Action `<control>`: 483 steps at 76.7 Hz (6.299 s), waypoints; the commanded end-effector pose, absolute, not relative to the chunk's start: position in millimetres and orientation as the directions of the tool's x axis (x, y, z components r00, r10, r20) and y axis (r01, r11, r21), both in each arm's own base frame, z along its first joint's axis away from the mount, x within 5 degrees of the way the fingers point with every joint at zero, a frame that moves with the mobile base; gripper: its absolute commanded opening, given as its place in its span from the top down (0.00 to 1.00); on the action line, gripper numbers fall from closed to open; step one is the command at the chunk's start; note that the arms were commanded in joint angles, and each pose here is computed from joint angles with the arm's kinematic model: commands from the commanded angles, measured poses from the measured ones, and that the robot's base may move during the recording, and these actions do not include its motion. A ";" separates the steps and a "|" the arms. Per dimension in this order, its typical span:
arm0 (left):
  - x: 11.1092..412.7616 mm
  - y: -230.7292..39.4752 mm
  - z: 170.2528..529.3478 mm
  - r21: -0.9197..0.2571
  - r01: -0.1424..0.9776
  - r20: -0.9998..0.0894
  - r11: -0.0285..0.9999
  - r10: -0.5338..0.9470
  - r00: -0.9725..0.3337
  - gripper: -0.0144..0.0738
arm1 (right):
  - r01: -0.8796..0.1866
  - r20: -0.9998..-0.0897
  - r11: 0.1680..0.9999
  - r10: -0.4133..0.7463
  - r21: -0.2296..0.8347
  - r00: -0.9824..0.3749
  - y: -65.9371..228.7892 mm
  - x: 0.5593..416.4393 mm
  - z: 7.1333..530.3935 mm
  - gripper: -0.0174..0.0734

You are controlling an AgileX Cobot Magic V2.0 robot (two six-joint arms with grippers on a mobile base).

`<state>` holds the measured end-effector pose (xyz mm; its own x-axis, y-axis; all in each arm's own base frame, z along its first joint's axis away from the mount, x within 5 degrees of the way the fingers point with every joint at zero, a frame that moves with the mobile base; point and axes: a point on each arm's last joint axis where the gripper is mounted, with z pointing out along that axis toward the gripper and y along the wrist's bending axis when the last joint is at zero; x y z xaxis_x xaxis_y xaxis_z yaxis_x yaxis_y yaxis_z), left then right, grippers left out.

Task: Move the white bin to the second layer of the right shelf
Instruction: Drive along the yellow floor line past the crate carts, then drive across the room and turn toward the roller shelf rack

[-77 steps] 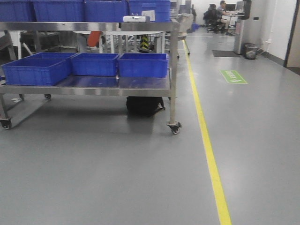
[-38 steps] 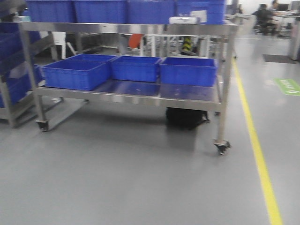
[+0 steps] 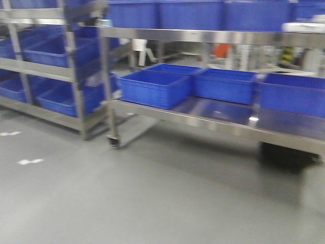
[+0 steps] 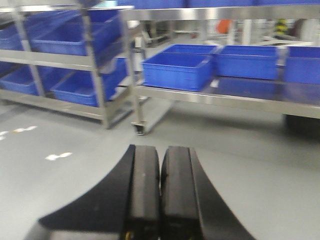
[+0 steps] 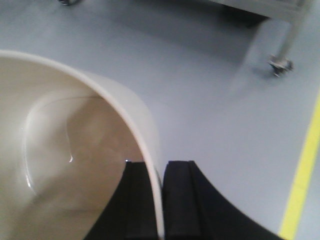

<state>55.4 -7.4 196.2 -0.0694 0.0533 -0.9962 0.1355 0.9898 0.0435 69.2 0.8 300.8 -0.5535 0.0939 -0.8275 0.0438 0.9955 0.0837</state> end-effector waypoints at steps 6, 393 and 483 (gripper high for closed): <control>56.1 -7.9 192.3 0.038 0.140 -0.999 0.989 0.040 -0.008 0.74 | 0.038 -0.885 0.995 0.099 0.092 -0.456 0.7 72.8 317.1 0.76; 56.1 -7.9 192.3 0.038 0.140 -0.999 0.989 0.040 -0.008 0.74 | 0.038 -0.885 0.995 0.099 0.092 -0.455 0.7 72.8 317.2 0.76; 56.1 -7.9 192.3 0.038 0.140 -0.999 0.989 0.040 -0.008 0.74 | 0.038 -0.885 0.995 0.099 0.092 -0.455 0.7 72.8 317.2 0.76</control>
<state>55.4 -7.4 196.2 -0.0694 0.0533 -0.9962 0.1355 0.9898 0.0435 69.2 0.8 300.9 -0.5520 0.0940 -0.8285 0.0437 0.9955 0.0838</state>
